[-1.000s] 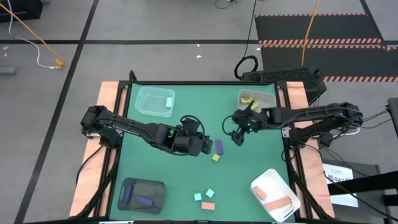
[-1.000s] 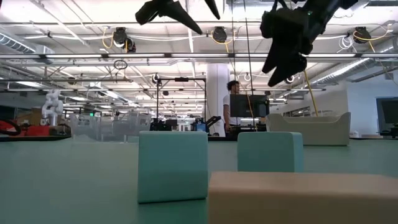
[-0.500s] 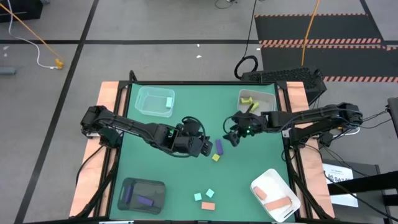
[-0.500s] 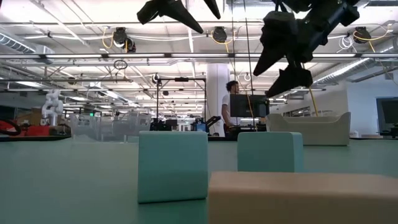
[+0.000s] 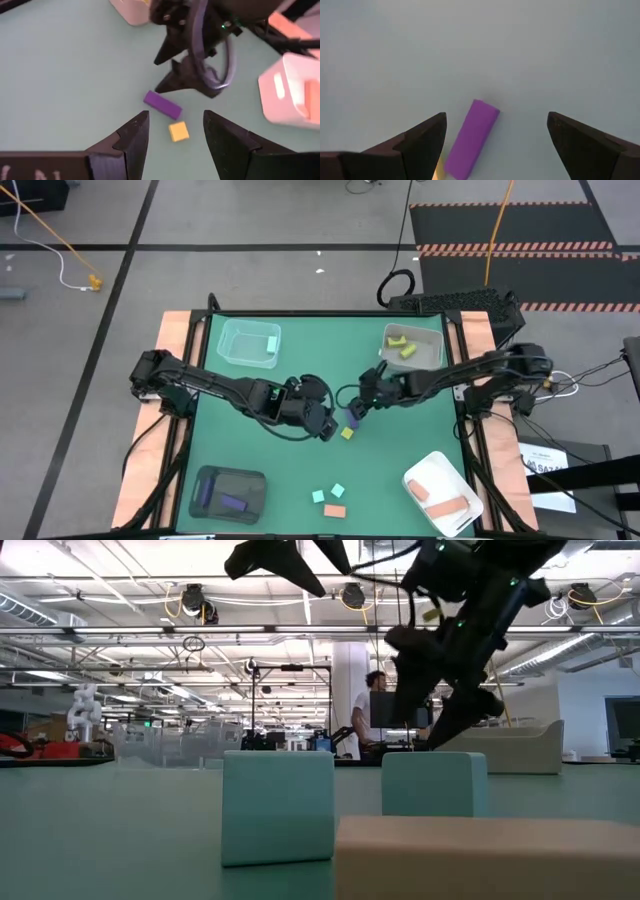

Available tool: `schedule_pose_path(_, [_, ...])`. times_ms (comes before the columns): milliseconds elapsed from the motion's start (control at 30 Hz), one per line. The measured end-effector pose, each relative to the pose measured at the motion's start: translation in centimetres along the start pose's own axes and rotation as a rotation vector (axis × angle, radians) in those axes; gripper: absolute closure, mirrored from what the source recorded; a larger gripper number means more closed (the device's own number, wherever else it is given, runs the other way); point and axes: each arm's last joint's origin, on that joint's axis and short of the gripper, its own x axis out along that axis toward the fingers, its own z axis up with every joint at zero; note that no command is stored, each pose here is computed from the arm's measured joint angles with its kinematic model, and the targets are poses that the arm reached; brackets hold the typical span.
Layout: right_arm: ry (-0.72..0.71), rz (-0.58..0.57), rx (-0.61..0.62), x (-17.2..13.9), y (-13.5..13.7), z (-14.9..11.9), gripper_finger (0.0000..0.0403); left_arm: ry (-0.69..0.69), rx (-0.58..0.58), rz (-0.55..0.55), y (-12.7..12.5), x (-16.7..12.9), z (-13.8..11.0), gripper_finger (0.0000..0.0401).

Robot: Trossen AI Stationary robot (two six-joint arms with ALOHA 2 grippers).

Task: Sort & place blocks by color
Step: Put the violet block into the black bin

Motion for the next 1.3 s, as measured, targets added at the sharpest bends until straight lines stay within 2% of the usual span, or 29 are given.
schedule_pose_path(167, [0.040,-0.045,0.011,1.9,1.0,-0.3,0.0069,0.059,0.028,-0.012,0.1,-0.1,-0.4,0.0215])
schedule_pose_path(300, [0.082,-0.101,0.004,2.8,1.9,-0.7,0.0069,0.106,0.050,-0.013,0.4,-1.5,-0.7,0.0215])
schedule_pose_path(533, [0.129,-0.195,-0.044,4.1,3.5,-1.3,0.0069,0.192,0.029,0.122,2.6,-5.2,-1.5,0.0215])
schedule_pose_path(667, [0.153,-0.249,-0.050,4.6,3.9,-1.7,0.0077,0.180,0.002,0.190,3.6,-6.6,-1.6,0.0215])
schedule_pose_path(833, [0.146,-0.284,-0.021,4.9,4.0,-2.6,0.0132,0.163,0.020,0.207,3.9,-7.5,-1.7,0.0215])
schedule_pose_path(1133, [0.168,-0.288,-0.003,4.7,3.9,-2.7,0.0317,0.157,0.027,0.215,3.9,-7.6,-1.7,0.0215])
schedule_pose_path(1300, [0.196,-0.257,-0.054,4.3,4.0,-2.6,0.0319,0.154,0.000,0.217,3.9,-7.6,-1.7,0.0215])
